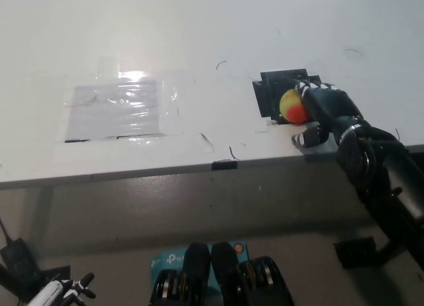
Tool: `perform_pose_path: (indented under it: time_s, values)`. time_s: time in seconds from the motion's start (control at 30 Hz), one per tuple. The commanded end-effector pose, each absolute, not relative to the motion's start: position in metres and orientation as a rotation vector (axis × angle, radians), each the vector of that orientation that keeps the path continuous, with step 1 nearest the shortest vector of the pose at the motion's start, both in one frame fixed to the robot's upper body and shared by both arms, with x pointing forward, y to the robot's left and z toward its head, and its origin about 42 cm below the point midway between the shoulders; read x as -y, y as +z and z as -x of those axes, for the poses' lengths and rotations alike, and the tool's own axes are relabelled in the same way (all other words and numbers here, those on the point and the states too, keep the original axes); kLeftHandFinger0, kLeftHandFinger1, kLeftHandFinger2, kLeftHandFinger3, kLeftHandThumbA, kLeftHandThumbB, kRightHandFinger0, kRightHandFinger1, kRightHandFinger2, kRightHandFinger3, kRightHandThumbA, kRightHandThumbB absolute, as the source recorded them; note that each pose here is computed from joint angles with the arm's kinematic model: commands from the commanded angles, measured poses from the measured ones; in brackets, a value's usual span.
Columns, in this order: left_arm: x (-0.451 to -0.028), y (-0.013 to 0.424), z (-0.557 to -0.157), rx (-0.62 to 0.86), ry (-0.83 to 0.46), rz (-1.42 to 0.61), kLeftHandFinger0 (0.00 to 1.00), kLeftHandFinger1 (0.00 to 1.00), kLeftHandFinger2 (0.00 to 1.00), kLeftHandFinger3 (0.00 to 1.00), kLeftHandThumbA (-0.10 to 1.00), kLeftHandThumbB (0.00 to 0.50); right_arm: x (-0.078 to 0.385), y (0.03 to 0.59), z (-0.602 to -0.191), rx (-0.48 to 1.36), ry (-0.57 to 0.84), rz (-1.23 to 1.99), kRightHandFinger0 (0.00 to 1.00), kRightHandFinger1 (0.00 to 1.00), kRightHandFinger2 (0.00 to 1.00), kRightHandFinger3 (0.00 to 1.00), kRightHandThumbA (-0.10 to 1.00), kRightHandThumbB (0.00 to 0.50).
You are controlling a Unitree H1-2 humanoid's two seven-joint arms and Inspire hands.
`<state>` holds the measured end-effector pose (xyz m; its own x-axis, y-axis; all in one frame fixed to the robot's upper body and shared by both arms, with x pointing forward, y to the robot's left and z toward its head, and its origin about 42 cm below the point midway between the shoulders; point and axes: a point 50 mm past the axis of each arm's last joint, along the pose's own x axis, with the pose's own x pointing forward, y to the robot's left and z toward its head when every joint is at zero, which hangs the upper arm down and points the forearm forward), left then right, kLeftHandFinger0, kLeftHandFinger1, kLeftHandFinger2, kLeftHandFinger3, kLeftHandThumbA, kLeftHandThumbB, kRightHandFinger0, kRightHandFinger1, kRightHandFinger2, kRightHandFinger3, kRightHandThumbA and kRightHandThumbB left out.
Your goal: The robot uses right hand to squeeze a small tennis ball placed on the black area of the table
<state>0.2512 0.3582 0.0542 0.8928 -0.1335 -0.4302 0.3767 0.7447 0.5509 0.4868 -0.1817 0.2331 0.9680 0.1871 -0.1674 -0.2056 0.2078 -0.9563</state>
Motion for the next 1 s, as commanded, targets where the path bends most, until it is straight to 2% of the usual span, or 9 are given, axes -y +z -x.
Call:
perform_pose_path:
  time_s: [0.0,0.1,0.13,0.3,0.43,0.57,0.73,0.83,0.97]
  values:
    - [-0.366,0.064,-0.254,-0.356,-0.286,-0.698,0.25,0.21,0.44,0.51,1.00,0.493,0.190,0.251,-0.489,0.033,0.166,1.377,1.00,1.00,1.00,1.00,1.00,0.500]
    - [-0.366,0.064,-0.255,-0.346,-0.284,-0.697,0.25,0.22,0.42,0.51,1.00,0.484,0.190,0.248,-0.490,0.037,0.155,1.374,1.00,1.00,1.00,1.00,1.00,0.500]
    - [-0.366,0.065,-0.255,-0.357,-0.282,-0.691,0.24,0.20,0.40,0.47,1.00,0.493,0.191,0.245,-0.489,0.041,0.152,1.369,1.00,1.00,1.00,1.00,1.00,0.500]
    - [-0.366,0.063,-0.255,-0.342,-0.284,-0.693,0.19,0.15,0.37,0.46,1.00,0.485,0.191,0.240,-0.489,0.028,0.154,1.355,1.00,1.00,1.00,1.00,1.00,0.500]
    - [-0.365,0.063,-0.254,-0.346,-0.284,-0.691,0.22,0.18,0.39,0.48,1.00,0.475,0.189,0.242,-0.487,0.072,0.158,1.327,1.00,1.00,1.00,1.00,1.00,0.500]
    - [-0.366,0.063,-0.253,-0.357,-0.287,-0.695,0.22,0.18,0.39,0.47,1.00,0.498,0.186,0.249,-0.480,0.107,0.159,1.282,1.00,1.00,1.00,1.00,1.00,0.500]
    - [-0.368,0.060,-0.247,-0.373,-0.278,-0.692,0.24,0.21,0.42,0.48,1.00,0.496,0.188,0.275,-0.458,0.213,0.128,1.179,1.00,1.00,1.00,1.00,1.00,0.500]
    - [-0.368,0.060,-0.248,-0.378,-0.276,-0.703,0.25,0.22,0.44,0.52,1.00,0.500,0.201,0.304,-0.434,0.305,0.049,1.130,1.00,1.00,1.00,1.00,1.00,0.500]
    - [-0.368,0.057,-0.249,-0.366,-0.276,-0.686,0.22,0.19,0.41,0.48,1.00,0.499,0.221,0.322,-0.409,0.375,-0.005,1.058,1.00,1.00,1.00,1.00,1.00,0.500]
